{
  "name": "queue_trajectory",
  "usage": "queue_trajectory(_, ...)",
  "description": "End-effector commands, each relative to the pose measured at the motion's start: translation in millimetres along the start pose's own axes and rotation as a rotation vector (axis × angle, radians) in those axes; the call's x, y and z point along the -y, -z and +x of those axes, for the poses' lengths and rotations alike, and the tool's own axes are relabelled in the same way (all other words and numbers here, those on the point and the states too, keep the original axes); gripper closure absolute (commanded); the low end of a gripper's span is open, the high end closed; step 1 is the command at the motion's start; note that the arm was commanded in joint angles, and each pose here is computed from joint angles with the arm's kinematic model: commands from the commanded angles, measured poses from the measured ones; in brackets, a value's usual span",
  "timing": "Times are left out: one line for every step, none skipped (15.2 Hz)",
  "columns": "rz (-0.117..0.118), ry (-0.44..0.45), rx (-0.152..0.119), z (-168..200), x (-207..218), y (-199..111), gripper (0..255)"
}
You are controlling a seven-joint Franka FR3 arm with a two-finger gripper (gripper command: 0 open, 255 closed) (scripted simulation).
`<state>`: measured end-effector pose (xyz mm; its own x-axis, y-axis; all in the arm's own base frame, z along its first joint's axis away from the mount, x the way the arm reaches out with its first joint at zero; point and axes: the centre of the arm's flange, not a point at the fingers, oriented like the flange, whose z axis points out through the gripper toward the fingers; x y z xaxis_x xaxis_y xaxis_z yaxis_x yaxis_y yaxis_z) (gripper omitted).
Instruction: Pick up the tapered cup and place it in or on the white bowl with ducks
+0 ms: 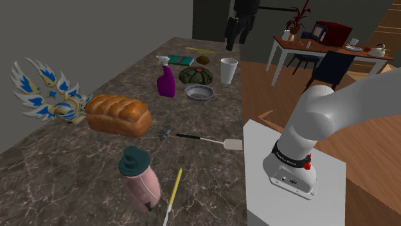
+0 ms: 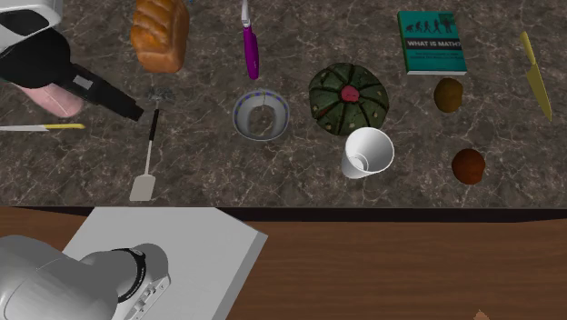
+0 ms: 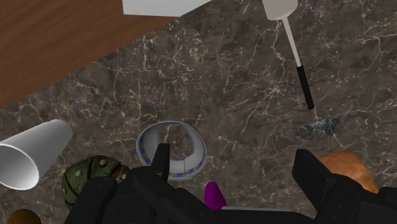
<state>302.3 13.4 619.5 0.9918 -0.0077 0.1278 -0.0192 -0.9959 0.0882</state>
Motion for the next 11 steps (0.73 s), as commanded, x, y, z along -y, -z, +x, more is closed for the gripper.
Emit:
queue_trajectory(0.0,0.0,0.0,0.0,0.0,0.0,0)
queue_trajectory(-0.001,0.001,0.001,5.6,-9.3,-7.3,0)
queue_trajectory(-0.003,0.001,0.001,11.2,-18.6,-14.7,0)
queue_trajectory(-0.004,0.002,0.002,16.8,-27.9,-22.0,0)
queue_trajectory(-0.005,0.002,0.002,22.3,-37.2,-29.3,0)
queue_trajectory(-0.006,0.003,0.003,27.9,-46.6,-36.6,0)
queue_trajectory(-0.008,0.003,0.003,33.5,-55.9,-43.9,0)
queue_trajectory(-0.009,0.004,0.004,39.1,-65.2,-51.2,0)
queue_trajectory(-0.01,0.004,0.004,44.7,-74.6,-58.5,0)
queue_trajectory(-0.011,0.005,0.005,50.3,-83.9,-65.7,0)
queue_trajectory(-0.013,0.005,0.005,55.9,-93.3,-73.0,0)
